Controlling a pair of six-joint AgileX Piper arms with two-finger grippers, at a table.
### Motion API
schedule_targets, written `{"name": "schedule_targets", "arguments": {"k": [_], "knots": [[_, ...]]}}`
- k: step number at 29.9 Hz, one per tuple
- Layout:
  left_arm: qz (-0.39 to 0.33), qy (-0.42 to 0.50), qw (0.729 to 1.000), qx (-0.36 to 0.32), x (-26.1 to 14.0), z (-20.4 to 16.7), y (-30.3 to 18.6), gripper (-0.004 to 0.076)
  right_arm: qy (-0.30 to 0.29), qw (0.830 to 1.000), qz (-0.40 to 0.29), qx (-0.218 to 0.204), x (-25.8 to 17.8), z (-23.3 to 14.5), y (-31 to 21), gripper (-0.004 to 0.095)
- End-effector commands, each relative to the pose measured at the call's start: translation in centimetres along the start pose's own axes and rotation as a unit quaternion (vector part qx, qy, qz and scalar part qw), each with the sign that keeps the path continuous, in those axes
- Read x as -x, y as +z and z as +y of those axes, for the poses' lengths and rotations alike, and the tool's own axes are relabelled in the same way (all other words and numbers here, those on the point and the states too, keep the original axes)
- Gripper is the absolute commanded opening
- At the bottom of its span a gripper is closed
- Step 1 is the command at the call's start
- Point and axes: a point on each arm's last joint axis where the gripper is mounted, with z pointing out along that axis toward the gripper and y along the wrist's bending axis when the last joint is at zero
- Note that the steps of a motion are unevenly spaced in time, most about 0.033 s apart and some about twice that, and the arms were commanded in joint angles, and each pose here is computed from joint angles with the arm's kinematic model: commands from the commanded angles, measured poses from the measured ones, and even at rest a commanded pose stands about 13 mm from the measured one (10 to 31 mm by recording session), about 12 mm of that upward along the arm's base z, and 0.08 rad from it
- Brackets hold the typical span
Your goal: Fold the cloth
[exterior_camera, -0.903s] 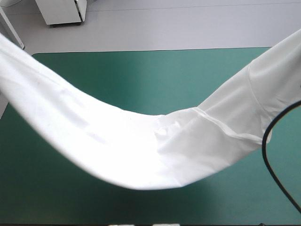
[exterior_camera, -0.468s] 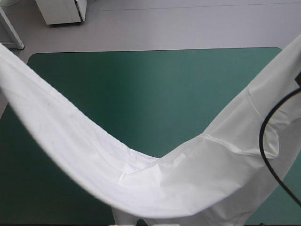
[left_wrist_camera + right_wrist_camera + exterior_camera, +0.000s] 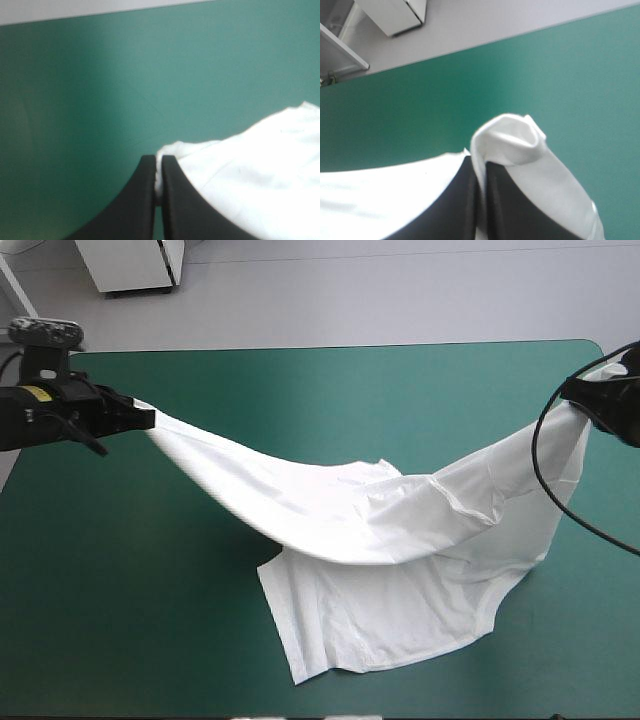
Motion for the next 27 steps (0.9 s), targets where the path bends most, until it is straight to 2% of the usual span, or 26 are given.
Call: {"name": "schedule_targets", "arguments": {"k": [1, 8, 15, 19, 27], "knots": [[-0.042, -0.005, 0.999, 0.003, 0.7, 0.6, 2.8, -0.0022, 0.010, 0.999, -0.030, 0.006, 0.8, -1.4, 2.7, -0.0013], [-0.032, -0.025, 0.999, 0.018, 1.3, 3.0, 11.5, -0.0022, 0.053, 0.998, 0.026, -0.002, 1.7, -5.9, 10.8, -0.0013], [0.014, -0.058, 0.998, 0.015, -0.5, 4.8, 20.4, -0.0022, 0.091, 0.994, 0.065, -0.014, 1.2, -10.6, 18.8, -0.0013], [0.029, -0.061, 0.997, 0.023, -1.6, 5.5, 23.7, -0.0022, 0.102, 0.991, 0.086, -0.026, 0.7, -12.5, 21.8, -0.0012], [0.012, -0.066, 0.997, 0.039, -2.4, 6.4, 26.9, -0.0005, 0.077, 0.988, 0.116, -0.061, 0.5, -15.2, 25.4, 0.0008]]}}
